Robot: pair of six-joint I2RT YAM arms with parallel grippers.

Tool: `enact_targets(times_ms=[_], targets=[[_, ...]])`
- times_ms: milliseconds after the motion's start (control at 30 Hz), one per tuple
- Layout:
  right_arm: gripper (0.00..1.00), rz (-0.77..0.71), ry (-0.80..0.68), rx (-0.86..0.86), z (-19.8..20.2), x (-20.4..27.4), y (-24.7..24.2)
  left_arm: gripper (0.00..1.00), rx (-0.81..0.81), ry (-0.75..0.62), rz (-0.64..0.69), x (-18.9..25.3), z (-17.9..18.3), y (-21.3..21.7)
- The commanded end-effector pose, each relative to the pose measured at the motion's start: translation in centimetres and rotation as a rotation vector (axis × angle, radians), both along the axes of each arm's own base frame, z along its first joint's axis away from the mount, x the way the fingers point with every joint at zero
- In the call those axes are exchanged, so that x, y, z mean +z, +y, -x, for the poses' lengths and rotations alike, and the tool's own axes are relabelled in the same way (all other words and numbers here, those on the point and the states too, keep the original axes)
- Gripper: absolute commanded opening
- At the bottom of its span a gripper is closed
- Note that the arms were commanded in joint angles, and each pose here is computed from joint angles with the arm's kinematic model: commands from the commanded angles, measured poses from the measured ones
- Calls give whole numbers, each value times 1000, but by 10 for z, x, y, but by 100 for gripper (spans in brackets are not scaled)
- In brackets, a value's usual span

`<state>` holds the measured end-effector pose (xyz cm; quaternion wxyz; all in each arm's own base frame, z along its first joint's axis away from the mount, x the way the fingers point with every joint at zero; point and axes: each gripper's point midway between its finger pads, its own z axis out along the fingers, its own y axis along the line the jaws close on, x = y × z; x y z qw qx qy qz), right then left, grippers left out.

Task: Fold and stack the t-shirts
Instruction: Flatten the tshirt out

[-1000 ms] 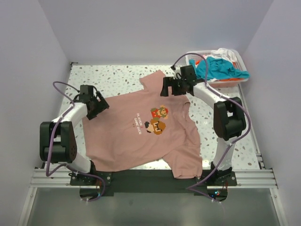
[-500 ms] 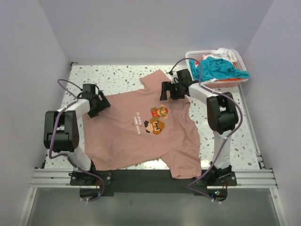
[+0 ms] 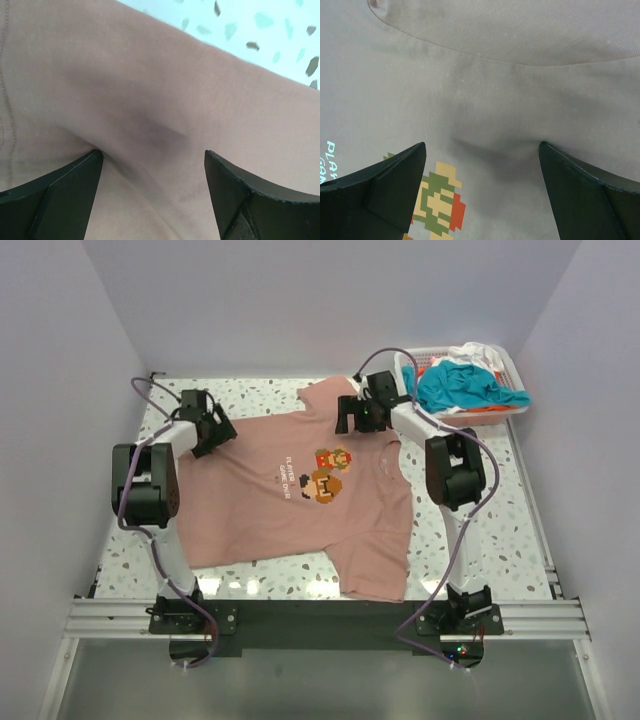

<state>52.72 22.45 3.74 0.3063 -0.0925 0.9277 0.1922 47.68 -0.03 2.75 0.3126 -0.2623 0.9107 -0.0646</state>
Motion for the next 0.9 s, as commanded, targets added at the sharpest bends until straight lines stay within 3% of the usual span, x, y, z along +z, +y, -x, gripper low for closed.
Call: enact_targets(times_ms=[0, 267, 500, 700, 867], targets=[[99, 29, 69, -40, -7, -25, -10, 88, -21, 108, -13, -37, 0, 6], [99, -60, 18, -99, -55, -7, -17, 88, -45, 56, -31, -31, -56, 9], [99, -95, -11, -65, -58, 9, -13, 87, -73, -28, -7, -6, -90, 1], [99, -154, -73, -31, -58, 57, -5, 87, -126, -144, -37, 50, -96, -12], [99, -235, -130, -7, -54, 111, 5, 87, -73, -250, -101, 115, -79, -1]])
